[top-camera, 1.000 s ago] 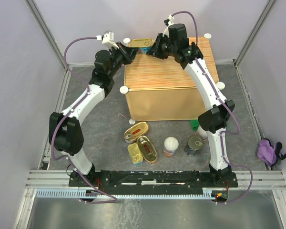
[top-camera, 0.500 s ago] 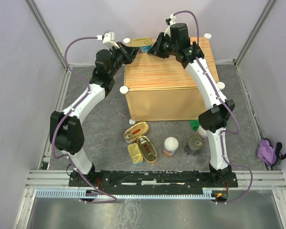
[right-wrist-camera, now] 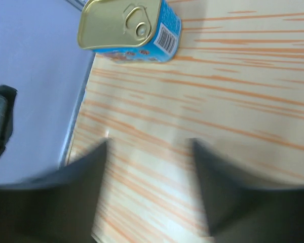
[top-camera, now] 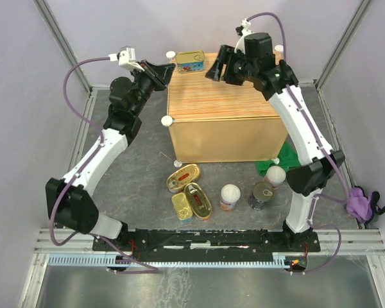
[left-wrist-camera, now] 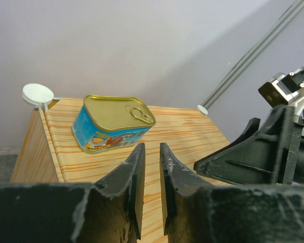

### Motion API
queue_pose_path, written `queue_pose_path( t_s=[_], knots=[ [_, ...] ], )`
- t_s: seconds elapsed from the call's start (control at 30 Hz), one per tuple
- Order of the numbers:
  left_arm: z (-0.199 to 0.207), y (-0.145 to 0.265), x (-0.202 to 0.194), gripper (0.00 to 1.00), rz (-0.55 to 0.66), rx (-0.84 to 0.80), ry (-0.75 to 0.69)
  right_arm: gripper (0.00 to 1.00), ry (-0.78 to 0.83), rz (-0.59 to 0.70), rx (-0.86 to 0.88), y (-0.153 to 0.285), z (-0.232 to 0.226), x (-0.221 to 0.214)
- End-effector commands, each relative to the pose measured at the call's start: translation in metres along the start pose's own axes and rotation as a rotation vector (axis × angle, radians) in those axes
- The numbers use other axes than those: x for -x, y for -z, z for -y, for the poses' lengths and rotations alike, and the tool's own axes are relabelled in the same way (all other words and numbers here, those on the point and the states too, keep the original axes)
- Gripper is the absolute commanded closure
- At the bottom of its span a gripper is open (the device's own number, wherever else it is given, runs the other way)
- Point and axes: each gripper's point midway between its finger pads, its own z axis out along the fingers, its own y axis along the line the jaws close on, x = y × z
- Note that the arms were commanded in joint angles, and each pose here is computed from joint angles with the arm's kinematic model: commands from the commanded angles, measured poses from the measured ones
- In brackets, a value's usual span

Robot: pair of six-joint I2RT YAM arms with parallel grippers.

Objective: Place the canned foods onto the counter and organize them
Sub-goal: Place the canned food on the counter.

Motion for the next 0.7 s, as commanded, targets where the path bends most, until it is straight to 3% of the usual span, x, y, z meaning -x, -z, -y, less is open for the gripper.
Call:
queue_pose_path(
  t_s=[0.0, 0.37, 0.6, 0.67],
  knots=[
    [0.025, 0.023, 0.035, 0.74, 0.093, -0.045, -0.028, 0.01, 0.100, 0.071, -0.042, 0.054, -0.006, 0.017],
    [0.035, 0.057, 0.042, 0.58, 0.110, -0.056, -0.056, 0.01, 0.238, 0.075, -0.296, 0.128, 0.047, -0.007],
    [0.030, 0.057, 0.034, 0.46, 0.112, -0.061, -0.037, 0.01, 0.235, 0.148, -0.400, 0.164, 0.072, -0.020],
    [0.030, 0.057, 0.032, 0.44, 0.114, -0.067, -0.029, 0.05, 0.223, 0.183, -0.435, 0.176, 0.081, -0.023]
  ],
)
